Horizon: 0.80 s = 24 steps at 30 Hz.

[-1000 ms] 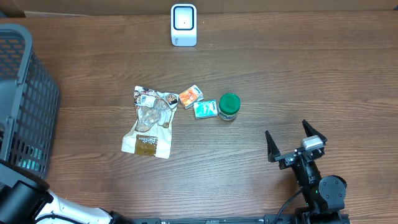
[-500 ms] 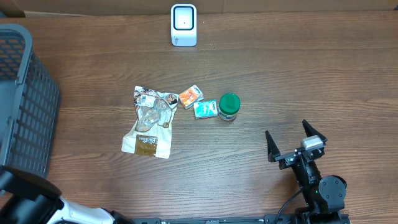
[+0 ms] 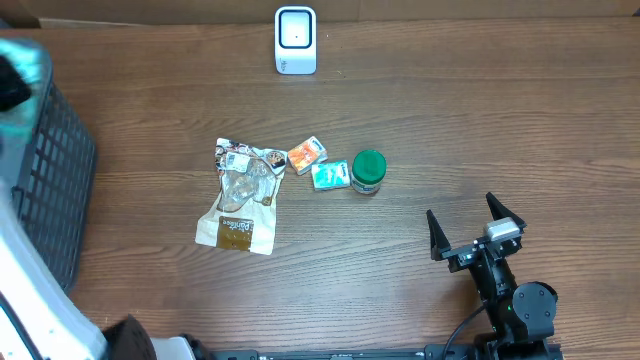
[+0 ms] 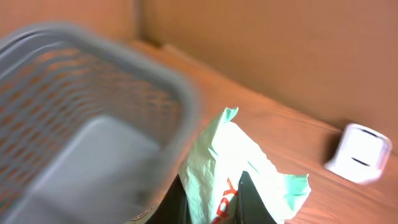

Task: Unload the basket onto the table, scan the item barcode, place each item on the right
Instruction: 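Carry the wipes pack out and drop it below the teal package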

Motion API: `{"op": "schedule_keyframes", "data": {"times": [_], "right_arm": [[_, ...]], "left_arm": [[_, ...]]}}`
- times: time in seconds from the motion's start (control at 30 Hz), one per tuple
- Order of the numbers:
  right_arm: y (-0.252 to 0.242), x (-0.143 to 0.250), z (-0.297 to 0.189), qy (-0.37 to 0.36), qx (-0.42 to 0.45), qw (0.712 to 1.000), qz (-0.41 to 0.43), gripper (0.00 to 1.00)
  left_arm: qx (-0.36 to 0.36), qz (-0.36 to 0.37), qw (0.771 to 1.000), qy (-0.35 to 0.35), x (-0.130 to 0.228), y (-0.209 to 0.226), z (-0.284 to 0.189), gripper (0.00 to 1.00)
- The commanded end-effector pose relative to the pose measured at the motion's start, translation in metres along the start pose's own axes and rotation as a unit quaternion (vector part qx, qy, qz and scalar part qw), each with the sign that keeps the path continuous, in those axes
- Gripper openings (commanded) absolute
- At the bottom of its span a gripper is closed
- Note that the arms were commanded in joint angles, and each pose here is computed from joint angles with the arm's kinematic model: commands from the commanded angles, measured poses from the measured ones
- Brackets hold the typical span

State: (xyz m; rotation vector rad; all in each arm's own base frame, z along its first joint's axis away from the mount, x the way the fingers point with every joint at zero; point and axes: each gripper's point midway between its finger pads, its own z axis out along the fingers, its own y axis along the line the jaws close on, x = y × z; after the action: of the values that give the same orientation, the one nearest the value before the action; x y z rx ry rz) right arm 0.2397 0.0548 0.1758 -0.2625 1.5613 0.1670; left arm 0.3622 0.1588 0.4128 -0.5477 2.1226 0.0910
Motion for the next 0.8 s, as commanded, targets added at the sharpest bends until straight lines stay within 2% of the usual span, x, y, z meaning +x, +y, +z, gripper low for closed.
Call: {"op": "schedule_keyframes", "data": {"times": [0.0,0.2,0.27,0.3,0.6,0.77], "right_arm": [[0.000,0.003,0.000,0.000,0.002,1.000,0.000,1.00],[0.000,0.003,0.000,0.000,0.002,1.000,0.000,1.00],[0.000,0.003,0.000,0.000,0.002,1.000,0.000,1.00],[0.000,0.003,0.000,0.000,0.002,1.000,0.000,1.00],[0.000,0.003,0.000,0.000,0.002,1.000,0.000,1.00],[0.000,0.003,0.000,0.000,0.002,1.000,0.000,1.00]], "left_arm": [[0.052,0.007,0.999,0.013,0.012,-0.050,-0.015,0.04],[0.123,0.064,0.982,0.130,0.081,-0.131,0.002,0.04],[0.140,0.089,0.972,0.163,0.105,-0.154,0.009,0.04],[0.153,0.109,0.963,0.193,0.128,-0.173,0.015,0.04],[0.166,0.163,0.919,0.319,0.243,-0.234,0.040,0.04],[0.141,0.125,0.912,0.364,0.300,-0.250,0.058,0.04]]}}
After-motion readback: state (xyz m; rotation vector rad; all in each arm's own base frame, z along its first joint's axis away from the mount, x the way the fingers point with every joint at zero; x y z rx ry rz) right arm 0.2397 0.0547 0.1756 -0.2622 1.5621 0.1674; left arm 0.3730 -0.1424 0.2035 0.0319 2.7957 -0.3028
